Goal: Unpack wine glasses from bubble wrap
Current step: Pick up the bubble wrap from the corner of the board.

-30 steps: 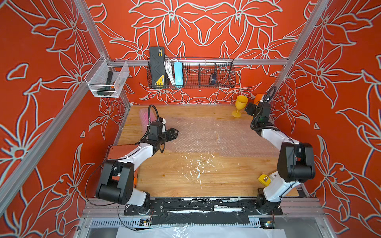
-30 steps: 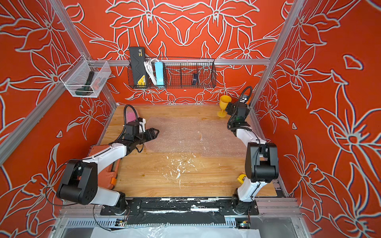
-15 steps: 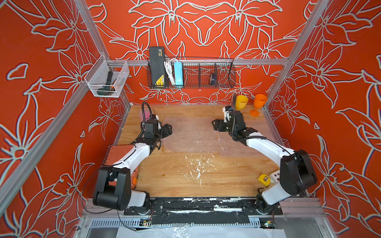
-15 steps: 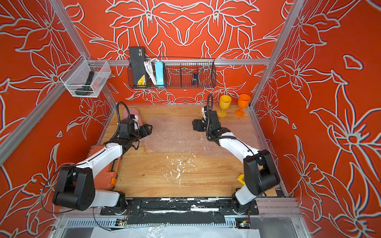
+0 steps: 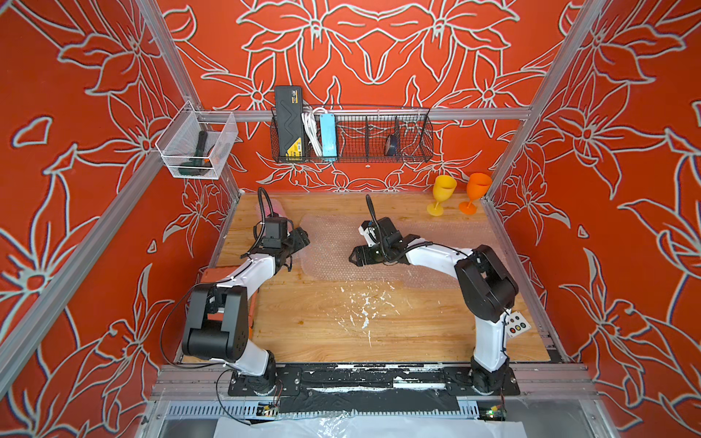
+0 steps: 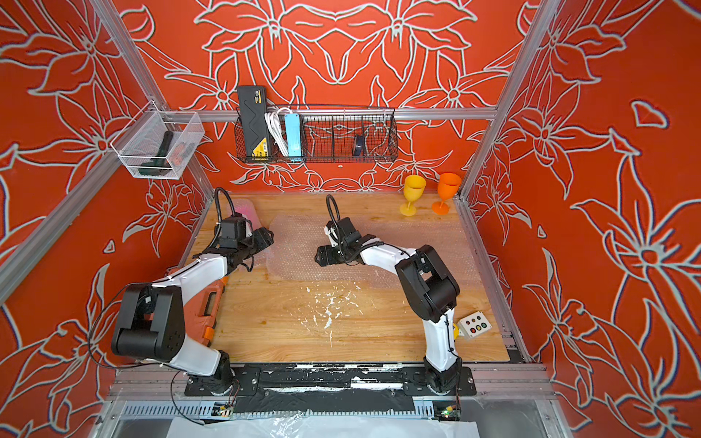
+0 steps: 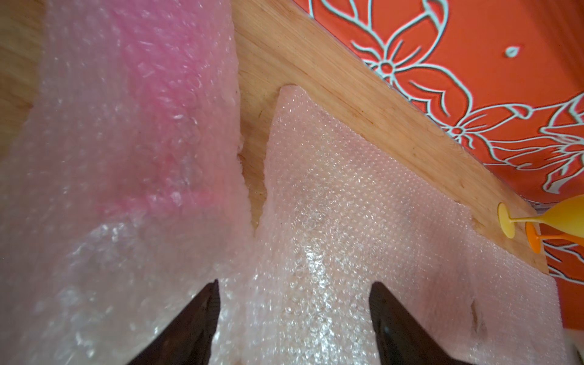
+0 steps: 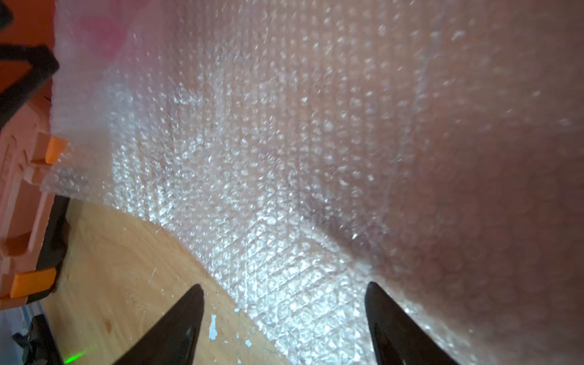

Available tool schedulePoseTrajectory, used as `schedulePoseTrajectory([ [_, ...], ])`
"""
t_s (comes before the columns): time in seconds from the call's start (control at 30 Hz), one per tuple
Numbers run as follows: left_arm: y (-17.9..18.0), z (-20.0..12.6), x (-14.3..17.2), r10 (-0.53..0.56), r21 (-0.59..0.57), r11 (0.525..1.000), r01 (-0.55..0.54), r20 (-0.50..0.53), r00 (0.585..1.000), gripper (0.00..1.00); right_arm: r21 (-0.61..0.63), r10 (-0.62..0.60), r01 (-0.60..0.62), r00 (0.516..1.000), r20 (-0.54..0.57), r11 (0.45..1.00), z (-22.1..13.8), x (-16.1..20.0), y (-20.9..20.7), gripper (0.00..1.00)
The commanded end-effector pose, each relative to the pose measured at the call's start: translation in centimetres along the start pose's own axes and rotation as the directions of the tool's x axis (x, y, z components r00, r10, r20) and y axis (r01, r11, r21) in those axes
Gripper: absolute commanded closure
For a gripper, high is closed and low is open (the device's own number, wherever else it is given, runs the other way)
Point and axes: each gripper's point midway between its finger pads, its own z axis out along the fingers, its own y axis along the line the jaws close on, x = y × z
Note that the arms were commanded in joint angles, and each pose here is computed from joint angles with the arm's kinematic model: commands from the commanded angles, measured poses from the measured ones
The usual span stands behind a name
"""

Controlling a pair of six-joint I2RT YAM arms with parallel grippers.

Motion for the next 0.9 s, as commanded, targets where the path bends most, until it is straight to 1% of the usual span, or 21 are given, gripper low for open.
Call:
schedulePoseTrajectory([
  [0.0,1.0,1.0,-0.8,0.006,-0.053,0.999,-0.006,0.004,1.0,0.27,0.0,0.02,-0.02,0.998,-0.056,1.0,0.4,1.5,-0.6,0.19],
  [0.07,1.5,1.4,-1.0,0.005,-0.071,0.997,-0.005,0.01,1.0,0.27,-0.006,0.014,-0.014,0.996,-0.09,1.0,0.8,2.5,-0.8,0.2],
  [0.17,2.3,1.8,-1.2,0.005,-0.094,0.996,-0.004,0.007,1.0,0.27,0.033,-0.007,0.012,0.99,-0.142,0.999,0.9,3.8,-1.8,0.19],
  [0.27,3.5,2.2,-1.1,0.005,-0.126,0.992,-0.006,-0.007,1.0,0.27,0.038,-0.022,0.029,0.986,-0.166,0.999,0.9,4.5,-2.1,0.19],
  [0.47,6.7,1.5,-2.0,0.001,-0.228,0.974,0.0,0.003,1.0,0.27,0.04,-0.031,0.038,0.985,-0.17,0.998,1.1,4.6,-2.4,0.19],
  [0.63,9.3,0.7,-3.0,-0.028,-0.291,0.956,0.034,0.027,0.999,0.27,0.041,-0.028,0.036,0.985,-0.168,0.999,1.2,4.6,-2.5,0.19],
  [0.73,9.5,0.4,-3.7,-0.038,-0.286,0.957,0.049,0.044,0.998,0.28,0.038,-0.032,0.039,0.985,-0.168,0.999,1.2,4.5,-2.5,0.19],
  [0.8,8.8,0.1,-4.0,-0.038,-0.254,0.966,0.049,0.049,0.998,0.28,0.038,-0.03,0.037,0.985,-0.169,0.999,1.2,4.6,-2.5,0.19],
  [0.87,8.6,-0.3,-4.2,-0.04,-0.247,0.968,0.055,0.064,0.997,0.28,0.038,-0.032,0.039,0.986,-0.165,0.999,1.3,4.4,-2.5,0.19],
])
